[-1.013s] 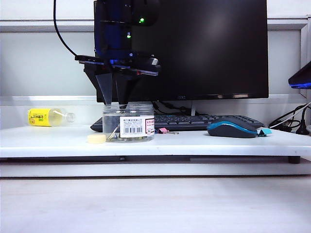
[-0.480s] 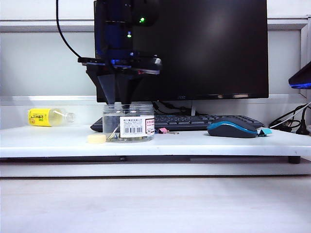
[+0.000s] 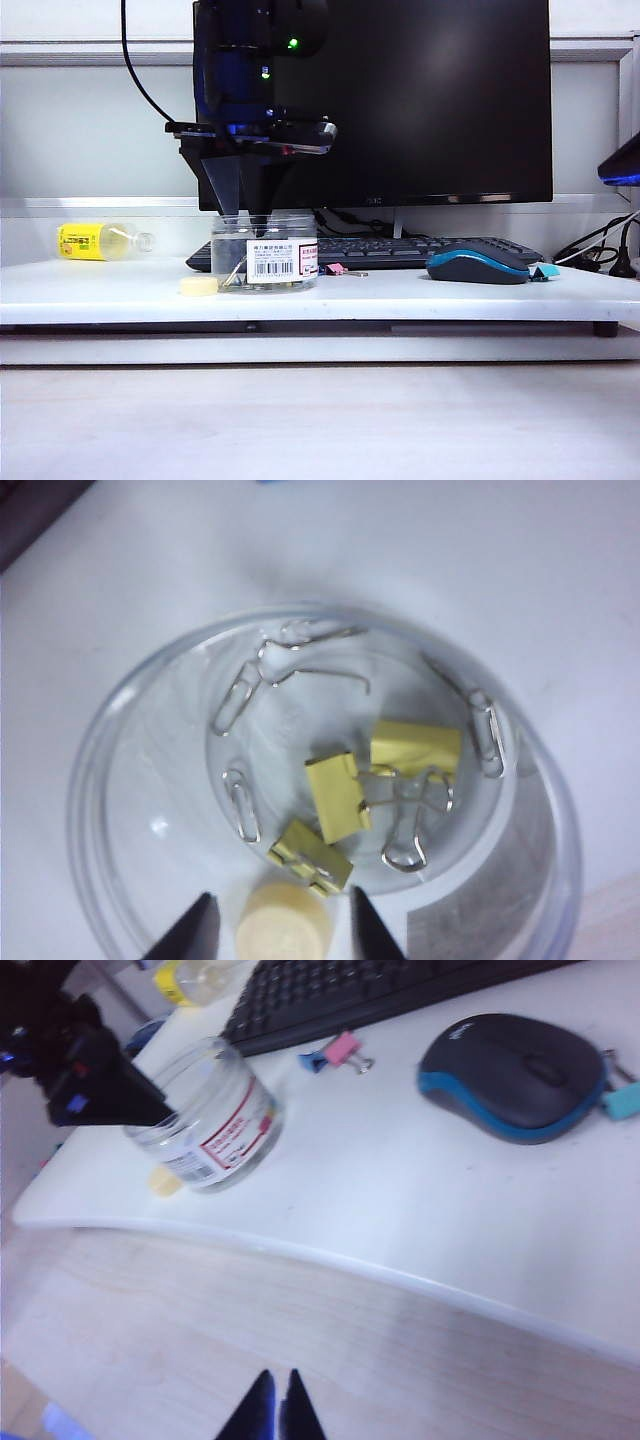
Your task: Take the clips out of the round transparent plastic box and place them on the table.
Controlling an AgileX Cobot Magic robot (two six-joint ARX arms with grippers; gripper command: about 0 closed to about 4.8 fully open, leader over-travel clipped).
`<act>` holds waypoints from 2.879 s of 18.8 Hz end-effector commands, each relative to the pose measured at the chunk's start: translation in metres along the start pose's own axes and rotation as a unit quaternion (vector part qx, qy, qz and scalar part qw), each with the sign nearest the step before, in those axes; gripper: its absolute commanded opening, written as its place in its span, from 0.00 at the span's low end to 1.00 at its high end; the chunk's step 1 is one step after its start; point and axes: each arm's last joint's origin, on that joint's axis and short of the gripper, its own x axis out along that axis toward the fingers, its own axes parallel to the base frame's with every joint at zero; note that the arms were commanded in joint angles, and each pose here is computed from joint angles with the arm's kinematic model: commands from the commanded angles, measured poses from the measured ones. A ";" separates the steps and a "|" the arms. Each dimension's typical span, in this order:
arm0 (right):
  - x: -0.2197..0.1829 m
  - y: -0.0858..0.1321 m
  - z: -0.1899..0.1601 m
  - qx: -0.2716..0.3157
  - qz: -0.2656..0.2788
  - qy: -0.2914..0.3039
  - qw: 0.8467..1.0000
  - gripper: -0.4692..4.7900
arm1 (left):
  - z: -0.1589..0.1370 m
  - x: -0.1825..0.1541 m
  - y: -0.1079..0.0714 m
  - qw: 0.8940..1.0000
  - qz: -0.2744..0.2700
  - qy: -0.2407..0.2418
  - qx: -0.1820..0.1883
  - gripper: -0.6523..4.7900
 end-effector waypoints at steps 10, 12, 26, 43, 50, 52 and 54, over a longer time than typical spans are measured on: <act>0.001 -0.003 -0.003 -0.003 -0.015 -0.005 1.000 0.13 | 0.002 0.023 -0.004 0.999 0.011 0.034 0.014 0.44; 0.001 -0.003 -0.004 -0.002 -0.015 -0.003 1.000 0.13 | 0.003 0.023 -0.004 0.999 0.010 0.030 0.013 0.41; 0.001 -0.003 -0.004 -0.002 -0.016 -0.004 1.000 0.13 | 0.005 0.054 -0.011 0.998 -0.001 0.059 0.016 0.35; 0.001 -0.003 -0.003 -0.004 -0.019 -0.008 1.000 0.13 | 0.011 0.084 -0.014 0.998 0.002 0.063 0.012 0.28; 0.001 -0.003 -0.003 -0.004 -0.022 -0.008 1.000 0.13 | 0.013 0.084 -0.013 0.998 0.027 0.052 0.014 0.27; 0.001 -0.003 -0.003 -0.004 -0.022 -0.008 1.000 0.13 | 0.013 0.083 -0.013 0.998 0.026 0.052 0.015 0.27; 0.001 -0.003 -0.003 -0.004 -0.023 -0.009 1.000 0.13 | 0.015 0.079 -0.012 0.998 0.027 0.050 0.014 0.27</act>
